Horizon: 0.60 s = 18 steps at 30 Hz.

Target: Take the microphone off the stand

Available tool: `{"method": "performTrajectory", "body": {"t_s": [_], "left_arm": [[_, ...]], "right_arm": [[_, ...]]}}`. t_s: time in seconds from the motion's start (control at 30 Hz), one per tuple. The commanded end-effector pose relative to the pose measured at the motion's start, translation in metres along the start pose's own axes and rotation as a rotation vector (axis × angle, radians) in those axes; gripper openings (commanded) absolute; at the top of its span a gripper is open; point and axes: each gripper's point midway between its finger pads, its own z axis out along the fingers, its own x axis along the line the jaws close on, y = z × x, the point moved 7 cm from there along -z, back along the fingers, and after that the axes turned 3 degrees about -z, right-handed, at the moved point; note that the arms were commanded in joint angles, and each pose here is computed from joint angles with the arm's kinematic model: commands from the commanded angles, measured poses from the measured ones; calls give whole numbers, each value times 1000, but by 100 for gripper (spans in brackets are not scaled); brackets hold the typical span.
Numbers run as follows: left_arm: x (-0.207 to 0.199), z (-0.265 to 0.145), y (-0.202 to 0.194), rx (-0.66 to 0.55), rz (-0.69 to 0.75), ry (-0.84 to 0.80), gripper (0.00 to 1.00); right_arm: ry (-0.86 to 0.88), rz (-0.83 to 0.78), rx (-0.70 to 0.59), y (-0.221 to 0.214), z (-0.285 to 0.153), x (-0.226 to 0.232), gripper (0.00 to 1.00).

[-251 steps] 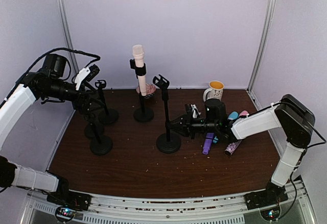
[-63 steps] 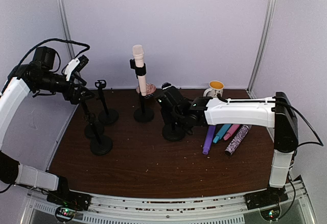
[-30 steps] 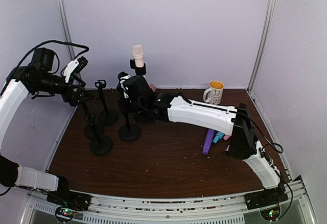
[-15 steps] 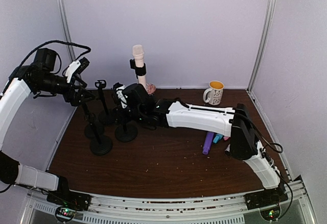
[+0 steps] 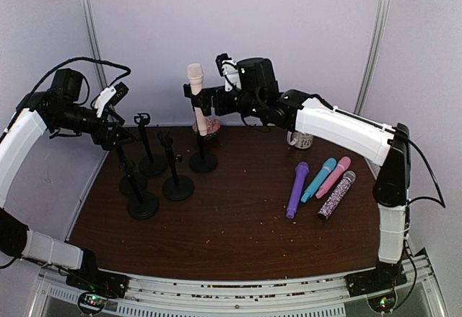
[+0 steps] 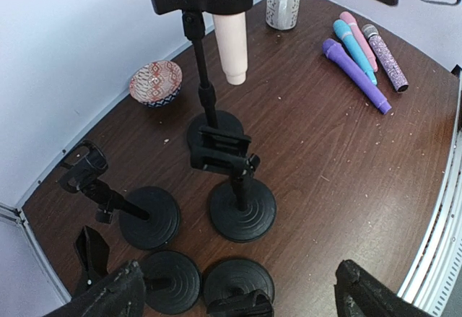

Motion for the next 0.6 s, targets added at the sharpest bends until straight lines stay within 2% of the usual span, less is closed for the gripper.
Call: {"method": "performTrajectory", "body": {"t_s": [0.0, 0.27, 0.4, 0.57], "left_arm": [[-1, -8, 9, -51, 31, 13, 94], [0, -8, 9, -48, 31, 13, 94], [-1, -9, 10, -43, 30, 8, 94], [-2, -10, 9, -35, 33, 12, 94]], "right_arm": [[7, -72, 28, 3, 15, 0, 100], [33, -160, 4, 6, 37, -3, 99], [5, -175, -18, 4, 45, -7, 94], [-19, -197, -68, 4, 58, -9, 82]]}}
